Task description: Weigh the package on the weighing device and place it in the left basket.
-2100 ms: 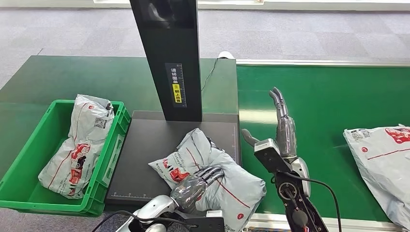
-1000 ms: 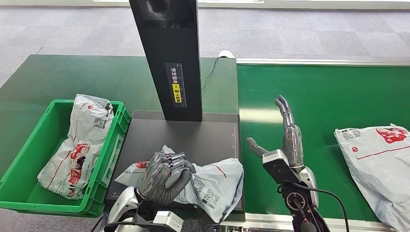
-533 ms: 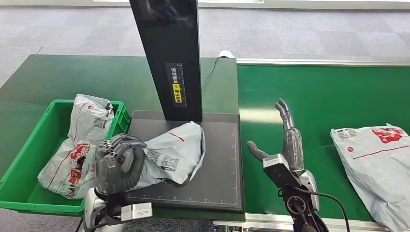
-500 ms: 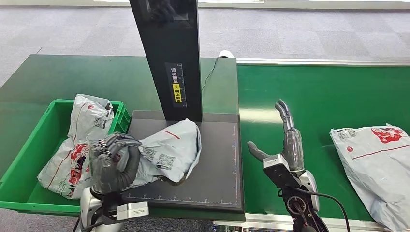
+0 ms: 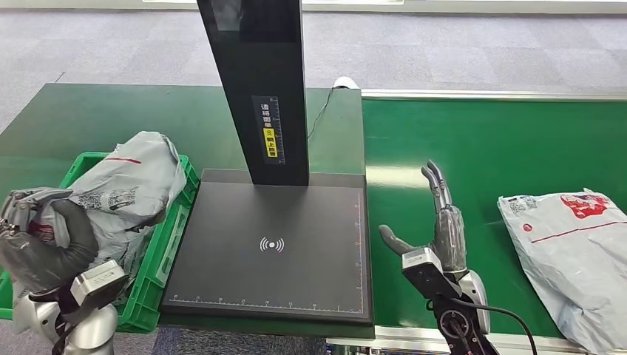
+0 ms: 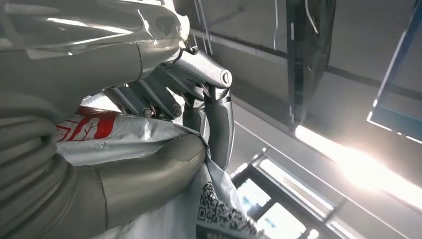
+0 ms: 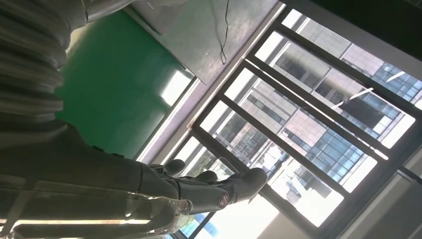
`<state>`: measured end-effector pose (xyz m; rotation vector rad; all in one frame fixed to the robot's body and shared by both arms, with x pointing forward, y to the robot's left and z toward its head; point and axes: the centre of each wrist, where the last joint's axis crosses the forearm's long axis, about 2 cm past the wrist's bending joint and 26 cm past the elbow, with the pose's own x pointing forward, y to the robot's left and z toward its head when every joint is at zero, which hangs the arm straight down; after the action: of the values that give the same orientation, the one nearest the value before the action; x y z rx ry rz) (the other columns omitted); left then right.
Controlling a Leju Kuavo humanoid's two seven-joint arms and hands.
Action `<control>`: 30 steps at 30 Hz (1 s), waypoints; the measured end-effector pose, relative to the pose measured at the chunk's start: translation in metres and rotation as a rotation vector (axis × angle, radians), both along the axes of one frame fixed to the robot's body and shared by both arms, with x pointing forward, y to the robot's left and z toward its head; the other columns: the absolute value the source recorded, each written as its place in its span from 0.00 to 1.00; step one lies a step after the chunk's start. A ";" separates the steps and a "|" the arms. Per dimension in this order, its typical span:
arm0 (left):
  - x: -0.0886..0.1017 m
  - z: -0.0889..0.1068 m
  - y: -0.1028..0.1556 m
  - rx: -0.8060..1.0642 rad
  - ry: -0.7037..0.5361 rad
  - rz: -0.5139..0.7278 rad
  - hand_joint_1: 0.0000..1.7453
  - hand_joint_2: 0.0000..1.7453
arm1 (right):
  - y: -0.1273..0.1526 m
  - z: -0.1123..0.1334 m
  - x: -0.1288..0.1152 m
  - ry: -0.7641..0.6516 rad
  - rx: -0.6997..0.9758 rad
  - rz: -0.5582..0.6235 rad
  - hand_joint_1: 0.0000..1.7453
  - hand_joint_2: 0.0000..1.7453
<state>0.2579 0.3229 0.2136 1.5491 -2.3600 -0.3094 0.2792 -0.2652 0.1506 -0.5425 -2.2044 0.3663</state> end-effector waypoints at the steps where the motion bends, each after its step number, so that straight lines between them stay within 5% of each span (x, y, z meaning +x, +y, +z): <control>1: -0.001 0.000 0.004 -0.007 0.005 0.019 1.00 1.00 | 0.000 0.000 -0.001 0.000 -0.001 -0.001 0.00 1.00; 12: 0.010 -0.009 0.070 -0.167 0.070 0.259 1.00 1.00 | -0.005 -0.002 -0.015 0.004 0.010 -0.035 0.00 1.00; 19: 0.028 -0.020 0.103 -0.297 0.224 0.413 1.00 1.00 | -0.006 0.001 -0.016 0.009 0.008 -0.034 0.00 1.00; 20: 0.032 -0.022 0.110 -0.302 0.245 0.429 0.95 1.00 | -0.006 0.001 -0.016 0.011 0.008 -0.030 0.00 1.00; 24: 0.050 -0.029 0.132 -0.321 0.345 0.496 0.00 1.00 | -0.006 0.002 -0.015 0.016 0.003 -0.017 0.00 1.00; 30: 0.061 -0.045 0.148 -0.350 0.443 0.517 0.00 1.00 | -0.006 0.004 -0.013 0.016 0.000 -0.010 0.00 1.00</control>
<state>0.3185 0.4708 0.1686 1.6387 -1.5222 -0.0955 0.2665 -0.2713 0.1547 -0.5487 -2.1854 0.3637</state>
